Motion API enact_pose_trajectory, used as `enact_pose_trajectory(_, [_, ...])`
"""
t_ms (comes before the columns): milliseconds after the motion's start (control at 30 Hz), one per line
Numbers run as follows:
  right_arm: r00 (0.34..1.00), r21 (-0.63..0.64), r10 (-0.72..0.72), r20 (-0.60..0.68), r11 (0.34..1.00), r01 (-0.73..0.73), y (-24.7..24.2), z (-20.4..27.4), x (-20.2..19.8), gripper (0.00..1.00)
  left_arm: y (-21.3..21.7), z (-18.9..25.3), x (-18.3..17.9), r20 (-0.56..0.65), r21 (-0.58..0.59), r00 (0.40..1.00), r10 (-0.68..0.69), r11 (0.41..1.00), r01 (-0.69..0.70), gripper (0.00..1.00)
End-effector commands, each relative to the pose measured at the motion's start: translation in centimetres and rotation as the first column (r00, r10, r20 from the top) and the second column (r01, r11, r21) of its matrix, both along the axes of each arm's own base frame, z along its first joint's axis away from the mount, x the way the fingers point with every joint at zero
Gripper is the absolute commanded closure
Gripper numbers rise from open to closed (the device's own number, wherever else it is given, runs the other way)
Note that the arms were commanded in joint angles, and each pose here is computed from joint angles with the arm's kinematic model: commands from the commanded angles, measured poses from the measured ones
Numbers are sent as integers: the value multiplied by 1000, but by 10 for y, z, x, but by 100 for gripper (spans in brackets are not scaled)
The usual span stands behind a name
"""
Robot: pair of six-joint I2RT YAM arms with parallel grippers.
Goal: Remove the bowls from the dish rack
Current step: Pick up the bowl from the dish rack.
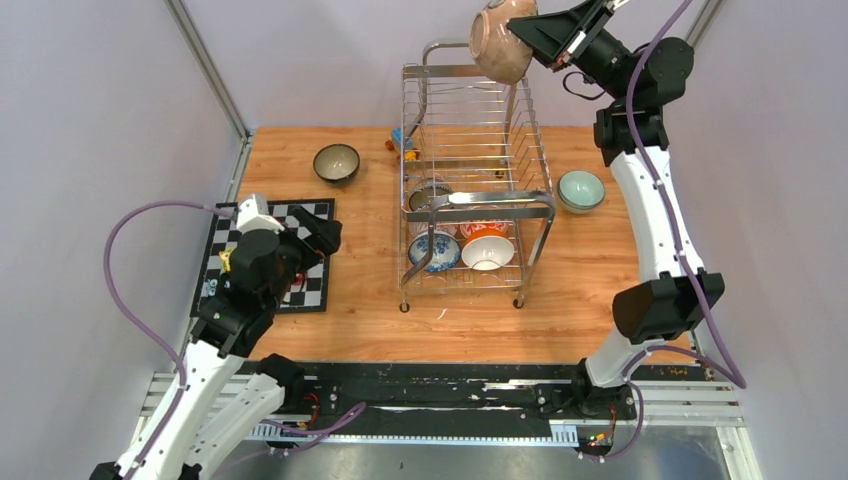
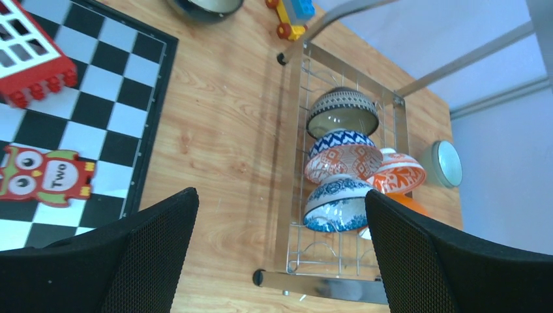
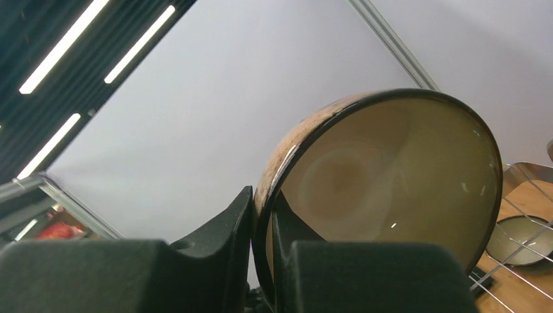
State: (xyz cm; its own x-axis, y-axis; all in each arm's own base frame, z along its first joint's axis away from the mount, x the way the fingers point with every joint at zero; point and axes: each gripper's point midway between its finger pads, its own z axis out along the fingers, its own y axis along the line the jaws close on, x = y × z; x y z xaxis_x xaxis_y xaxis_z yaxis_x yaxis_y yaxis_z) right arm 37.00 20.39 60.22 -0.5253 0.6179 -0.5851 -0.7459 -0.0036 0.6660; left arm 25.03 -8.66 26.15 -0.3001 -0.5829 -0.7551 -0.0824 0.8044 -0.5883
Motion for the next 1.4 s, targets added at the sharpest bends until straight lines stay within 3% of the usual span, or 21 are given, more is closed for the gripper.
enact_pose_trajectory(0, [969, -97, -39, 245, 993, 64, 13, 43, -67, 98, 34, 14, -11, 35, 39, 989, 145, 988, -147, 0])
enact_pose_trajectory(200, [943, -181, -68, 324, 974, 133, 27, 47, -101, 98, 40, 25, -21, 92, -23, 981, 169, 986, -168, 0])
enact_pose_trajectory(467, [896, -291, -64, 440, 933, 210, 33, 33, -160, 98, 21, 23, -24, 87, -94, 993, 84, 993, -75, 0])
enact_pose_trajectory(833, [854, -461, -31, 520, 831, 311, 18, -22, -230, 98, 18, 12, -32, 31, -53, 999, 39, 998, -38, 0])
enact_pose_trajectory(1067, [846, -587, 67, 528, 749, 307, 21, -68, -245, 98, 12, -9, -40, -40, 16, 999, -28, 999, 28, 0])
enact_pose_trajectory(1367, [786, -711, 257, 563, 635, 301, 31, -124, -276, 98, 15, -14, -49, -14, 15, 999, -39, 999, 40, 0])
